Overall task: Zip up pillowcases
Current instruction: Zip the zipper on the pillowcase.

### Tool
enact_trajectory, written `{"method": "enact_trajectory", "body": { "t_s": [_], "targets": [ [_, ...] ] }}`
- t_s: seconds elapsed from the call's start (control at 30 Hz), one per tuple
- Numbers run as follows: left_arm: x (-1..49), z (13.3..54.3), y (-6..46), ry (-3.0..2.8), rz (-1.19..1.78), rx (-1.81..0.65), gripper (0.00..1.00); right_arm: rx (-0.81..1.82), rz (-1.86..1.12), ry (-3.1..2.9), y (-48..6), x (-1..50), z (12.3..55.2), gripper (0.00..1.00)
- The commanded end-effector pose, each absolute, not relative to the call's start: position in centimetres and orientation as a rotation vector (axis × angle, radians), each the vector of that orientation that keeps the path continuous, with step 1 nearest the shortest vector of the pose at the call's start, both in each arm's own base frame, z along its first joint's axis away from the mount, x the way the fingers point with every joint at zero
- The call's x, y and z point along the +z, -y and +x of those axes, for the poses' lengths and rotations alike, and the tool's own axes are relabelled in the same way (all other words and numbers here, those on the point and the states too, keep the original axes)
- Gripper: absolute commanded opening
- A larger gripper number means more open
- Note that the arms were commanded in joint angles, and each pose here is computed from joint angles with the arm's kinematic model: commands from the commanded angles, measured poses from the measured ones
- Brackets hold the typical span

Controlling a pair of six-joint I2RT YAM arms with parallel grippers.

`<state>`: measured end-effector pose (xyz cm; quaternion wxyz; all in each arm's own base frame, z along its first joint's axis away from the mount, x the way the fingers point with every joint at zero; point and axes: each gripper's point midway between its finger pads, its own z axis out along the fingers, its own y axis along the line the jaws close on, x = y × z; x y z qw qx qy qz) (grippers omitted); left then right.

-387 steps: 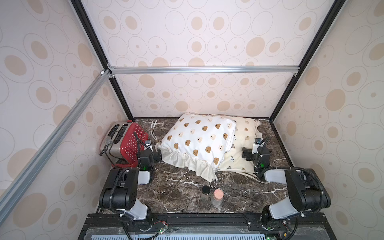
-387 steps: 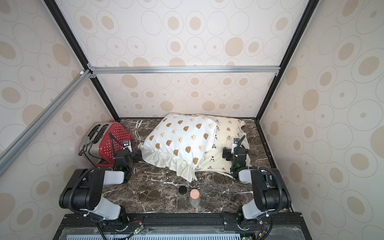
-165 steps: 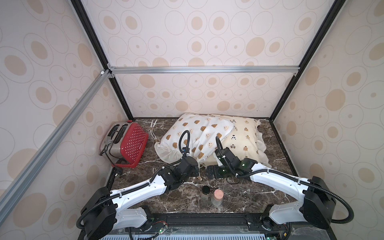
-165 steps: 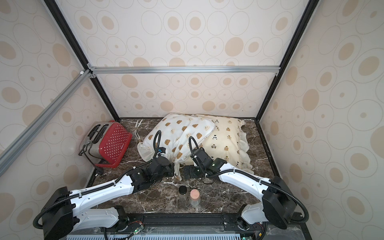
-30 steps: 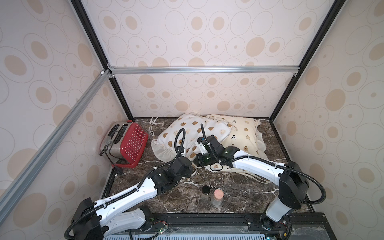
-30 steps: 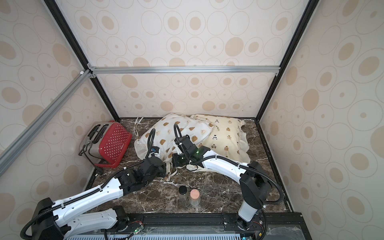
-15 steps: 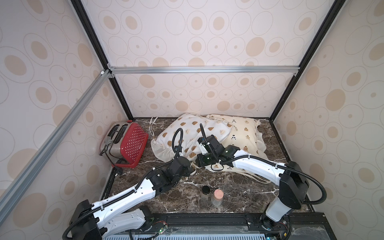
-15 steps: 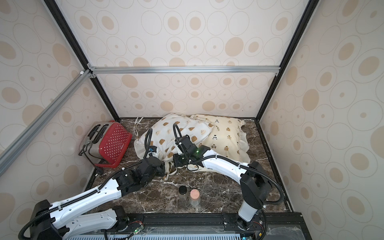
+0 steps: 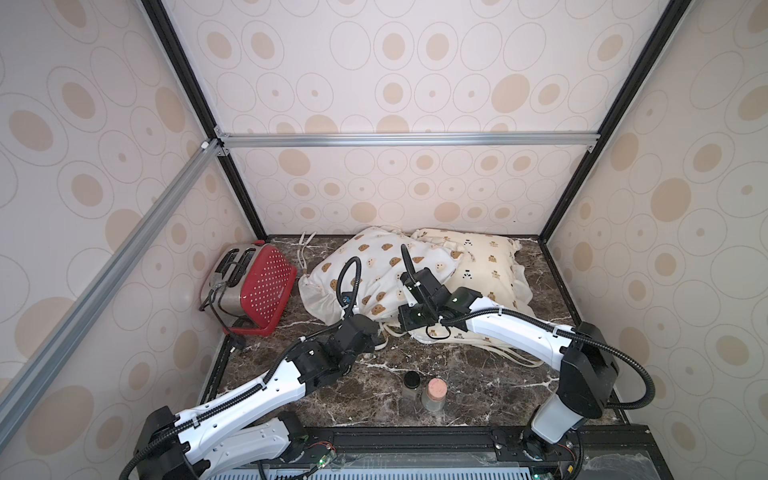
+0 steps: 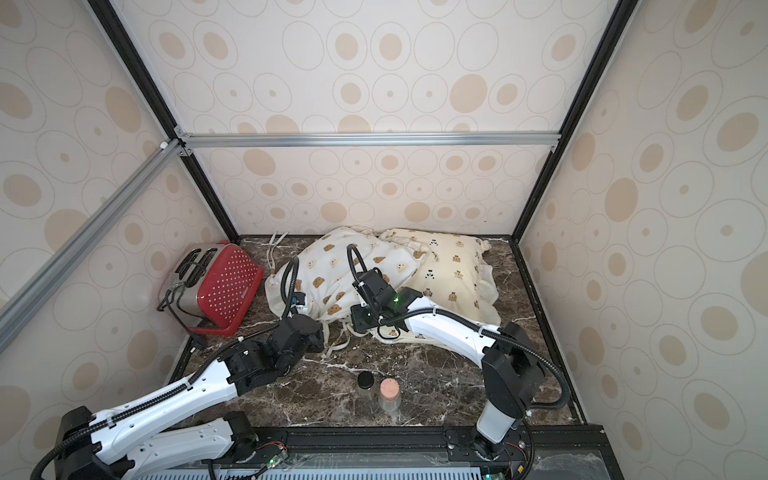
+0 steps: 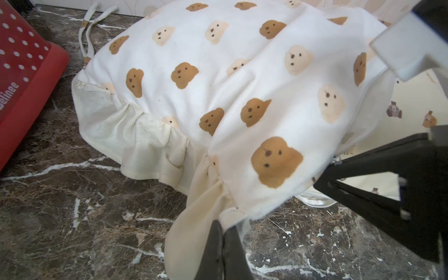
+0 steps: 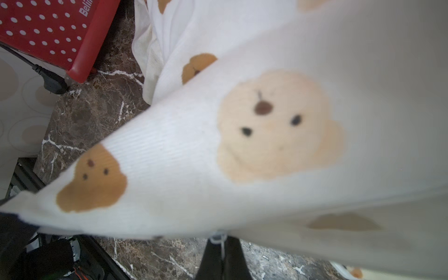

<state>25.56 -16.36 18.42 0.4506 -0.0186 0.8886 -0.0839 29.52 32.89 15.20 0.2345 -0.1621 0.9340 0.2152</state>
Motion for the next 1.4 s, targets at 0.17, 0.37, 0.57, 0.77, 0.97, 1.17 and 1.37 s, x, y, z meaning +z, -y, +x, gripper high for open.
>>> {"method": "enact_trajectory", "body": {
  "t_s": [0.17, 0.37, 0.57, 0.77, 0.97, 1.17, 1.37],
  "targets": [
    [19.1, 25.6, 12.4, -2.186, -0.165, -0.085, 0.00, 0.494, -0.376, -2.547, -29.5, 16.2, 30.9, 0.00],
    [18.8, 25.7, 11.1, -2.206, -0.197, -0.072, 0.00, 0.474, -0.359, -2.546, -28.5, 16.1, 31.5, 0.00],
    [18.6, 25.8, 9.7, -2.214, -0.230, -0.028, 0.00, 0.438, -0.340, -2.554, -27.3, 15.6, 32.4, 0.00],
    [18.0, 26.1, 7.3, -2.213, -0.348, -0.038, 0.00, 0.408, -0.305, -2.560, -25.9, 15.3, 33.5, 0.00],
    [17.8, 26.1, 5.6, -2.214, -0.410, -0.020, 0.00, 0.375, -0.277, -2.566, -24.6, 14.8, 34.6, 0.00],
    [17.7, 25.9, 3.9, -2.197, -0.489, 0.002, 0.00, 0.348, -0.248, -2.562, -23.2, 14.8, 35.6, 0.00],
    [17.6, 25.6, 2.5, -2.188, -0.548, 0.029, 0.00, 0.328, -0.220, -2.562, -21.8, 14.8, 36.6, 0.00]
  ]
}}
